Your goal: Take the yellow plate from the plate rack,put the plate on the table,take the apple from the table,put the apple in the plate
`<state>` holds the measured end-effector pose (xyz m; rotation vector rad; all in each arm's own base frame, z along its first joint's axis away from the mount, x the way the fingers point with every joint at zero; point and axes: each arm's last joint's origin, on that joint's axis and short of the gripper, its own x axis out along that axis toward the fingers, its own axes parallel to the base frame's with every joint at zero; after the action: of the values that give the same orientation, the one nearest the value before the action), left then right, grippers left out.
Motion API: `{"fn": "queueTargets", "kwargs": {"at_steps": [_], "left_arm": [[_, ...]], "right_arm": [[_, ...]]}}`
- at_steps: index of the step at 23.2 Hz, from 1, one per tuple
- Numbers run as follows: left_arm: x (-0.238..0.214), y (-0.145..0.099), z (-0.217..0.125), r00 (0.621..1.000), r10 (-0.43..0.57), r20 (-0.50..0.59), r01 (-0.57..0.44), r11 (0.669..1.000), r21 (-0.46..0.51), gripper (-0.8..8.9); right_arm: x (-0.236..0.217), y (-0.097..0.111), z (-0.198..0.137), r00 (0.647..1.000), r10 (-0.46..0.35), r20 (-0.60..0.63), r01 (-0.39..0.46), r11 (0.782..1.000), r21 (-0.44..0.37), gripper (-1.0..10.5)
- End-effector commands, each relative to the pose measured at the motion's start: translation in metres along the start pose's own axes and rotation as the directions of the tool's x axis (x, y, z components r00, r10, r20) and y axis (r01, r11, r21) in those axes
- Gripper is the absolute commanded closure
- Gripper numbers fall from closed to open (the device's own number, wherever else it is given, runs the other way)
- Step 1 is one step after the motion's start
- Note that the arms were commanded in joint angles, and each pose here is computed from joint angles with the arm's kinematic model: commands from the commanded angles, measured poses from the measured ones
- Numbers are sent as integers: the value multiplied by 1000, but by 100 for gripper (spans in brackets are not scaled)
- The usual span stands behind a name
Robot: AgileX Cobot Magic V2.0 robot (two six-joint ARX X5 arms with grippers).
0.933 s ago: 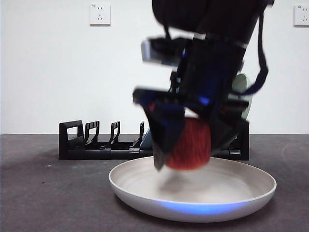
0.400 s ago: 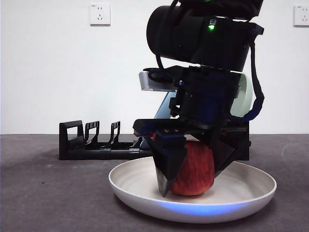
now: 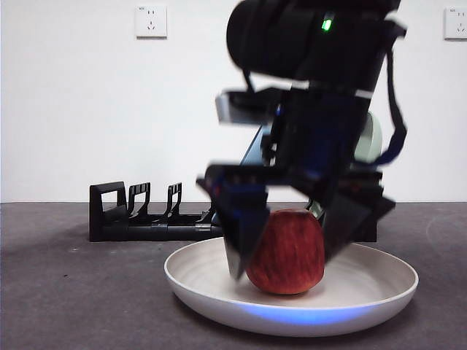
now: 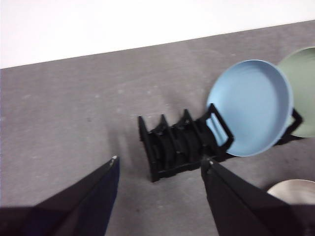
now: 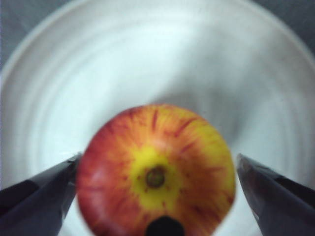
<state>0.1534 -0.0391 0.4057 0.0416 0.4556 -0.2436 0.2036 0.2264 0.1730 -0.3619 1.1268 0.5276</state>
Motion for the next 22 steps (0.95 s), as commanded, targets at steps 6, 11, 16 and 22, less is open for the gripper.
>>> {"fn": "queueTargets", "kwargs": {"at_steps": [6, 11, 16, 22], "left_arm": [[2, -4, 0, 989, -147, -5, 147, 989, 16, 532], [8, -7, -1, 975, -219, -28, 219, 975, 25, 583], [17, -12, -1, 964, -262, -57, 264, 963, 50, 822], [36, -14, -1, 970, -243, 0, 241, 964, 110, 822]], "right_arm": [[-63, -16, 15, 984, 11, 180, -11, 1000, 0, 354], [-106, -39, 16, 946, -18, 322, 9, 1000, 28, 647], [-144, -66, 7, 895, -78, 439, 55, 996, 67, 957], [-185, -107, -13, 813, -220, 539, 108, 967, 231, 957]]}}
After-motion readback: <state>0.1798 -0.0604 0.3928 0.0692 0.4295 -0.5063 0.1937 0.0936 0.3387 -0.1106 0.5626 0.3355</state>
